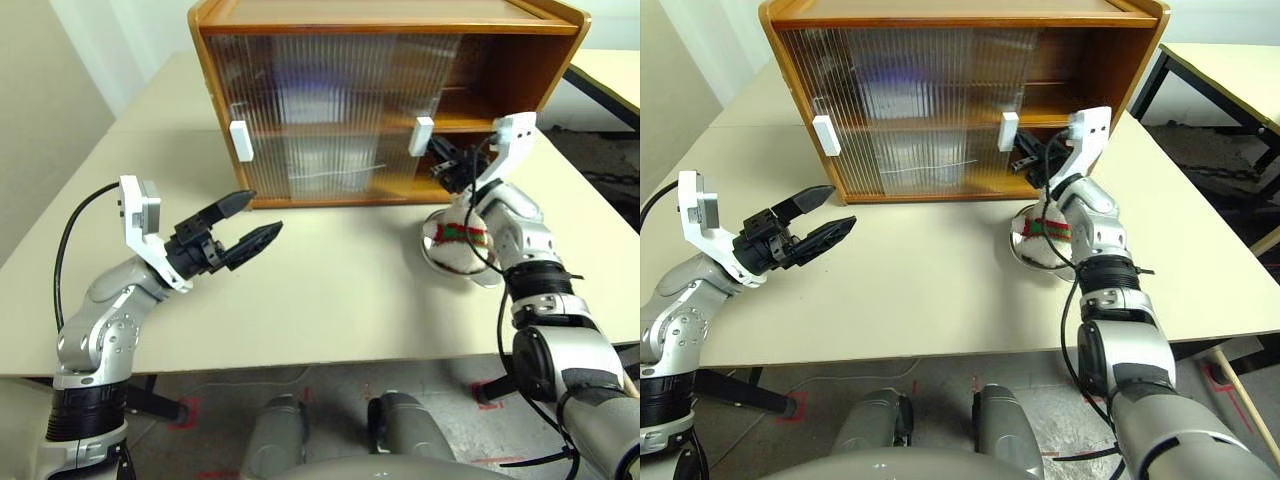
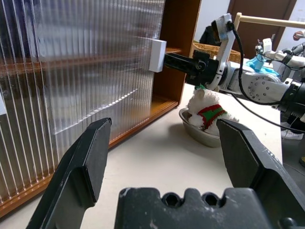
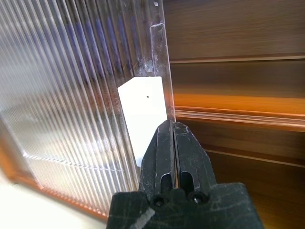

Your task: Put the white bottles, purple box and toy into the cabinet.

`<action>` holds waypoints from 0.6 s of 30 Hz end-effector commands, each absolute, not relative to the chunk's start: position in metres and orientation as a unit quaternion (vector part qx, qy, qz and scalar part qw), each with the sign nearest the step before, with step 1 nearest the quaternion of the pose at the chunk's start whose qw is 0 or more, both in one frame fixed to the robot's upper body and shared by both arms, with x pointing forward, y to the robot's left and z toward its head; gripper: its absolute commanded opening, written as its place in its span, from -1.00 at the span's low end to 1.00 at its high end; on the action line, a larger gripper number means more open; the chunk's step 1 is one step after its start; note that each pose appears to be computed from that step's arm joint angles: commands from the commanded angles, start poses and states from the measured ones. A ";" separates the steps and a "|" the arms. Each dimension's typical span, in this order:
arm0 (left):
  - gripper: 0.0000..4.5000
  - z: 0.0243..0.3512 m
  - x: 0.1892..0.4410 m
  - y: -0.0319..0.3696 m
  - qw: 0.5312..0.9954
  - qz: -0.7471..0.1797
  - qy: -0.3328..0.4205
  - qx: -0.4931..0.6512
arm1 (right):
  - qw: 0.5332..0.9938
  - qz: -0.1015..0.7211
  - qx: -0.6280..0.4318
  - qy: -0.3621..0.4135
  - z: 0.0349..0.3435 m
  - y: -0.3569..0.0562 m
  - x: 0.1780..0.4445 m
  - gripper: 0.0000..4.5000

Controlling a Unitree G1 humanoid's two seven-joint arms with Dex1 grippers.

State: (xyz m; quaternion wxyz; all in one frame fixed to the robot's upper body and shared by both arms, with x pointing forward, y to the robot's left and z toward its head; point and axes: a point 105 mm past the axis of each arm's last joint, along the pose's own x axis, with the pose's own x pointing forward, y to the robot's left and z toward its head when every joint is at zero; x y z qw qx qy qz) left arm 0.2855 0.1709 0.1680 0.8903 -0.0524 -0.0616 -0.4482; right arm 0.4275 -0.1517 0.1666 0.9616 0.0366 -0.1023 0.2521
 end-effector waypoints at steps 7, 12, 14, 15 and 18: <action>1.00 0.164 0.283 0.173 0.893 -0.446 -0.053 -0.042 | 0.942 0.307 0.050 -0.130 0.186 -0.114 0.420 -0.98; 1.00 0.164 0.283 0.175 0.894 -0.443 -0.054 -0.041 | 0.940 0.312 0.051 -0.128 0.185 -0.113 0.414 -0.98; 1.00 0.163 0.283 0.174 0.893 -0.445 -0.054 -0.041 | 0.942 0.308 0.047 -0.125 0.183 -0.117 0.413 -0.98; 1.00 0.163 0.283 0.174 0.893 -0.445 -0.054 -0.041 | 0.943 0.306 0.044 -0.123 0.183 -0.120 0.413 -0.98; 1.00 0.163 0.283 0.173 0.891 -0.448 -0.056 -0.041 | 0.952 0.283 0.026 -0.117 0.186 -0.143 0.412 -0.98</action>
